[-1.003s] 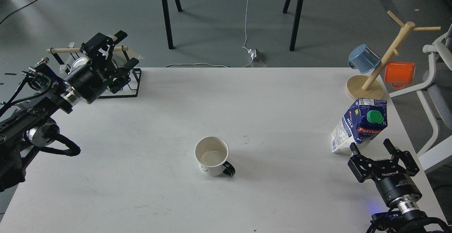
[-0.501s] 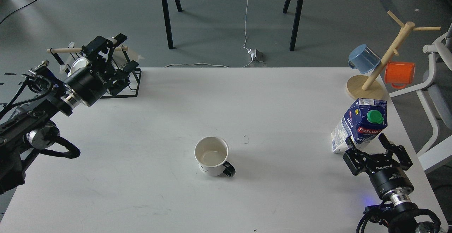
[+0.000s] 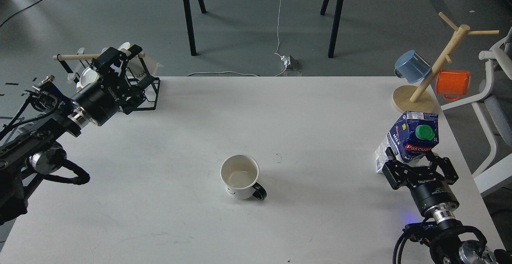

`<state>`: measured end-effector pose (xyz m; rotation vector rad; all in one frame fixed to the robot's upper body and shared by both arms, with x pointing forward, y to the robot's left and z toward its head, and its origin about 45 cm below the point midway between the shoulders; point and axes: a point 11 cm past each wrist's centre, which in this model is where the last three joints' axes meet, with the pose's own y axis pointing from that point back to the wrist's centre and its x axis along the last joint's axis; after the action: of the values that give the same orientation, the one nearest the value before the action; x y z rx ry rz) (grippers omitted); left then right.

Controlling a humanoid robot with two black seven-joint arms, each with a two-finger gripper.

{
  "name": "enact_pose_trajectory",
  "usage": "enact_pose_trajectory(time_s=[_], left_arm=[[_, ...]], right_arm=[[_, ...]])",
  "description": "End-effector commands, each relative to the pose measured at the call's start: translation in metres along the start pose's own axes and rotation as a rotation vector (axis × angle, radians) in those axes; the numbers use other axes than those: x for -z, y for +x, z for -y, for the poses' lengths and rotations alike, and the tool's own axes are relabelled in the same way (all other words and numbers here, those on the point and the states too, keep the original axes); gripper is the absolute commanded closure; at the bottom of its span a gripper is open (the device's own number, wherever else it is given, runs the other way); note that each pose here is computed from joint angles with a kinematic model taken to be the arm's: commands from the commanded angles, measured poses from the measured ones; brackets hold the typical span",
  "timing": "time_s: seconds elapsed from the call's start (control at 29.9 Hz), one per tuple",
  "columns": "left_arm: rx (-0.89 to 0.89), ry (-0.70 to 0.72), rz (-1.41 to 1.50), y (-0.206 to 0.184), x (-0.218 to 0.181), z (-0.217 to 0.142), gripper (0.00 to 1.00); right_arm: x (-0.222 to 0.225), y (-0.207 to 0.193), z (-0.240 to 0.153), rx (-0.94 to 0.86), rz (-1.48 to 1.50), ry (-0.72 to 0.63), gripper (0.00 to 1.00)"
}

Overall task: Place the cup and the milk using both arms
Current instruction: 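Move the right gripper up to the milk carton's base, then close the right gripper around the milk carton, then carry the milk carton beside the white mug with the right gripper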

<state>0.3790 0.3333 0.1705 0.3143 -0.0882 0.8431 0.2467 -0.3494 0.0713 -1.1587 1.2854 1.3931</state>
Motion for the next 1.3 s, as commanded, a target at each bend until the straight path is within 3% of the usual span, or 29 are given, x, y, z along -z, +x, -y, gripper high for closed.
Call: enact_pose_trajectory(time_s=[0.0,0.17,0.37,0.63,1.0,1.27], left_arm=[[-0.017,0.004,0.004,0.002,0.002,0.000,0.06],[-0.030,0.008,0.005,0.000,0.006,0.001,0.06],[-0.030,0.009,0.004,-0.001,0.006,0.001,0.06],[-0.028,0.010,0.002,-0.002,0.007,0.001,0.06],[-0.026,0.019,-0.004,-0.005,0.012,-0.001,0.06],[-0.029,0.042,-0.019,-0.008,0.023,-0.008,0.06]], right_arm=[[-0.001,0.000,0.000,0.000,-0.009,-0.007,0.10],[-0.003,0.000,-0.003,0.000,-0.005,-0.010,0.38],[-0.005,0.001,-0.004,0.000,-0.005,-0.016,0.55],[-0.024,-0.013,0.001,0.040,0.007,-0.073,0.56],[-0.132,-0.007,-0.008,0.052,-0.067,-0.403,0.56],[-0.182,-0.002,-0.012,0.073,-0.045,-0.475,0.56]])
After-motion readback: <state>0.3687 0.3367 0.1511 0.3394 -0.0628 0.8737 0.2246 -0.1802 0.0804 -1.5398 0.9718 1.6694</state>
